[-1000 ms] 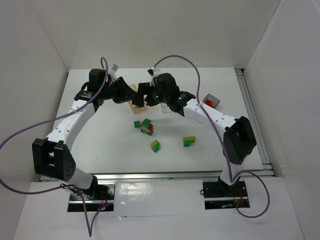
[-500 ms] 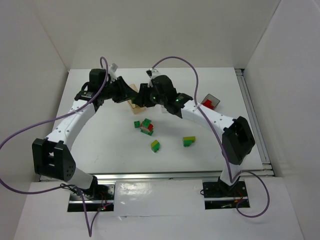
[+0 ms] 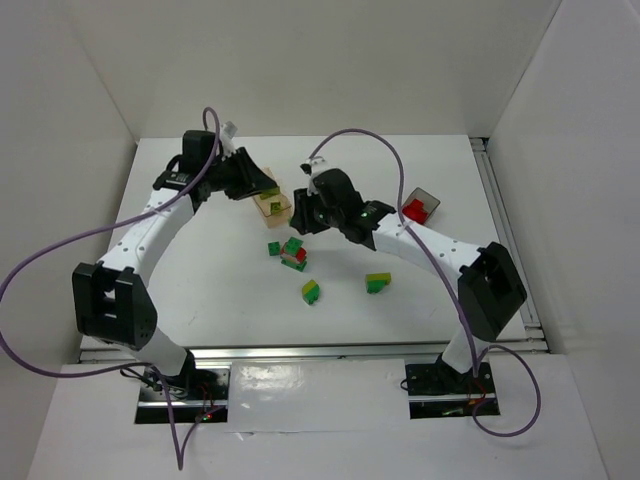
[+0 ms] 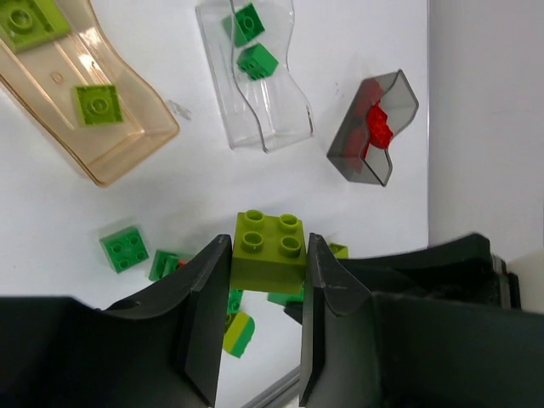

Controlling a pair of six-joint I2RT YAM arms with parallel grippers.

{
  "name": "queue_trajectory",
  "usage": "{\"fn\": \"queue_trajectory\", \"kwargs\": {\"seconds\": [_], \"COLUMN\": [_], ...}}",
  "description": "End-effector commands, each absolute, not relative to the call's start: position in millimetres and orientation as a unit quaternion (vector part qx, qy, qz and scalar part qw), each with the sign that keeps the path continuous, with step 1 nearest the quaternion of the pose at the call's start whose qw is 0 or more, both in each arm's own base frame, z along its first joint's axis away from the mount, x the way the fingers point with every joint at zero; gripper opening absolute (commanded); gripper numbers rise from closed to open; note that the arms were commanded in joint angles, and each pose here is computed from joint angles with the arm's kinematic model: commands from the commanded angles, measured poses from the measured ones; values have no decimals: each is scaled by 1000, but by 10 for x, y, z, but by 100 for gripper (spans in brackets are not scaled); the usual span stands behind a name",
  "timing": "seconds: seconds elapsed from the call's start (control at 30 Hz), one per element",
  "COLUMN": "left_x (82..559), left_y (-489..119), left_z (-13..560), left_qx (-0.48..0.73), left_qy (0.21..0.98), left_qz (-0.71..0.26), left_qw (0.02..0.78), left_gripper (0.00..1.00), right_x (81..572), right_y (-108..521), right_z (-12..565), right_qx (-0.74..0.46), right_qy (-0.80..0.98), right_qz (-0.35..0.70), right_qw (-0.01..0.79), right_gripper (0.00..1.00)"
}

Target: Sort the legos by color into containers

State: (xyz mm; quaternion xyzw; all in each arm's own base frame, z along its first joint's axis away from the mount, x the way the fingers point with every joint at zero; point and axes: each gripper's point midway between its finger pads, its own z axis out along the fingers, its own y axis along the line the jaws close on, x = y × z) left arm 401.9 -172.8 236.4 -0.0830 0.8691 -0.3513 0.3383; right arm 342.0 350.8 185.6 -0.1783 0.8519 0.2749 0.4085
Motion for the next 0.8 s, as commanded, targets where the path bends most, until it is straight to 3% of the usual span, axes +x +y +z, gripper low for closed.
{"fn": "queue_trajectory", "kwargs": {"seconds": [0.0,0.17,0.5,0.57,0.6,0.63,0.67,0.73,0.77], "left_x": [4235,4634,5191,5143,5144,5144,5137,5142,5128], "left_y": [-1685,-1490,-1394,-1369,-1365,-1365,-1381,-1445,-1488], "left_z": [2462,2252,1466,1303,1230,1230,1231,1207,1205], "left_qx": [-74,-109,-146,-151,-147,-147,-140,-129,-119], "left_qy": [863,880,921,930,933,933,934,936,937], "left_qz": [-342,-268,-170,-157,-153,-153,-157,-157,-156], "left_qw": [365,376,320,295,290,290,288,288,288], "left_gripper": [0,0,0,12,23,37,62,79,83], "right_x": [3444,3720,4241,4375,4402,4469,4558,4675,4770], "right_y": [3238,2909,2490,2464,2479,2487,2476,2520,2482], "right_z": [2099,2098,2145,2117,2089,2156,2041,2069,1919], "right_qx": [-171,-103,-24,-24,-24,-25,-22,-23,-18], "right_qy": [846,861,864,865,868,865,870,867,874], "right_qz": [229,187,160,157,155,149,142,138,126], "right_qw": [450,462,476,475,471,478,471,478,470], "right_gripper": [16,16,17,19,21,21,21,21,21]}}
